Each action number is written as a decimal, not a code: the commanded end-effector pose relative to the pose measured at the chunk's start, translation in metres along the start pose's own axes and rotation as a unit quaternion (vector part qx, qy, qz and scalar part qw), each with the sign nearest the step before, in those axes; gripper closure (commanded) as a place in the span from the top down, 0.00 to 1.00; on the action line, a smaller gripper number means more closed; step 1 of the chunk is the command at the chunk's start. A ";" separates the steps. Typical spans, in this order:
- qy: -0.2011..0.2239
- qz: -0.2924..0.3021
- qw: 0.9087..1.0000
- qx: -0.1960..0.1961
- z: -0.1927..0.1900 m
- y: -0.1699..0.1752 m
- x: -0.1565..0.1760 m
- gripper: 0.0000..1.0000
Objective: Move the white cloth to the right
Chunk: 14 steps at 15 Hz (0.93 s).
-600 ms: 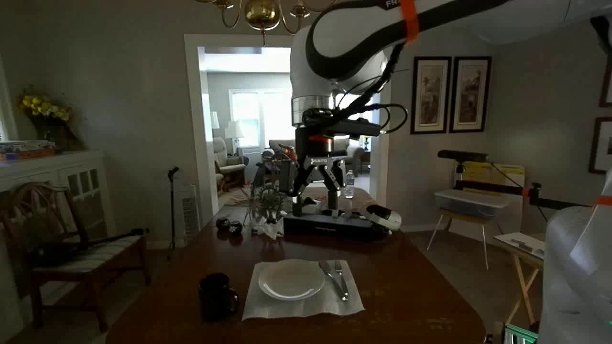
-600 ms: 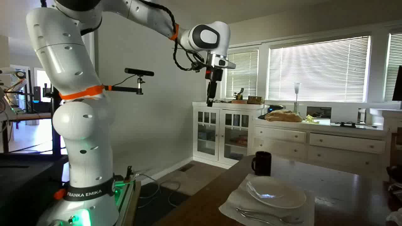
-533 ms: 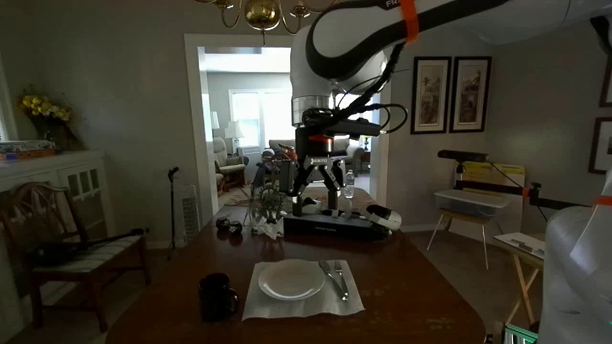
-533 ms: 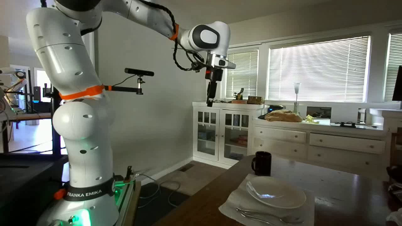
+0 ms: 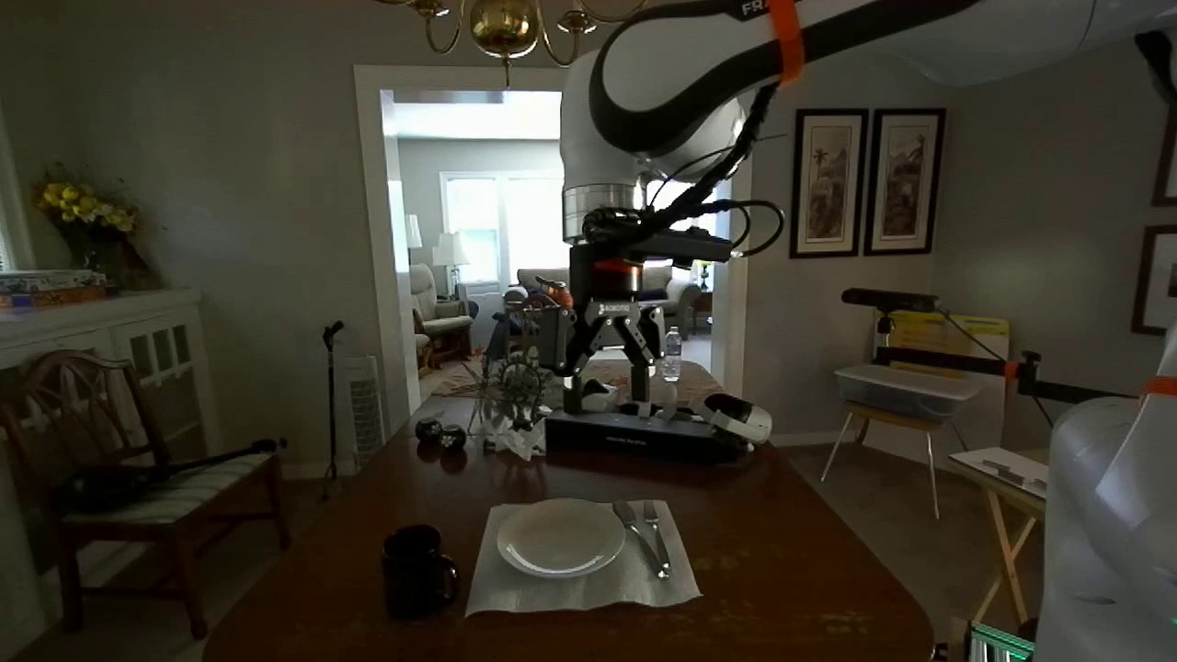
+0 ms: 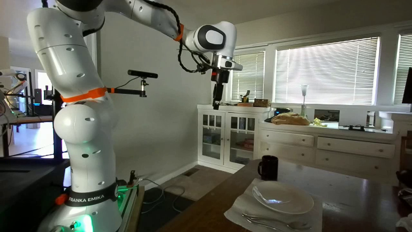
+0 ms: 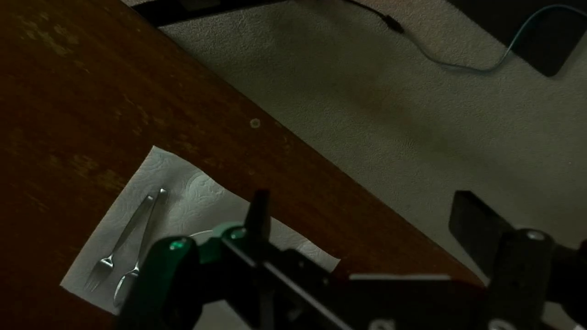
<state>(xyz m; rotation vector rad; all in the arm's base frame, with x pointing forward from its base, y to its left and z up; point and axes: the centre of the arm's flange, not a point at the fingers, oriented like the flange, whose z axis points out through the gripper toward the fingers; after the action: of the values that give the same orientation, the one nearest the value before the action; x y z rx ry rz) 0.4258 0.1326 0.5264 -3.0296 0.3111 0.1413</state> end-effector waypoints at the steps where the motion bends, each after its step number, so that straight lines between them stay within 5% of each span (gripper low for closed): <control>1: 0.009 -0.024 1.000 -0.005 0.011 0.042 0.017 1.00; 7: 0.034 -0.186 0.982 -0.021 0.047 0.121 0.062 1.00; 14: 0.042 -0.354 0.929 -0.099 0.100 0.152 0.105 1.00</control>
<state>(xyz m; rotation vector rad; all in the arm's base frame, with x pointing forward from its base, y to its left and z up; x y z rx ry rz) 0.4797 -0.0135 0.4335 -3.1095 -0.6134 -0.0186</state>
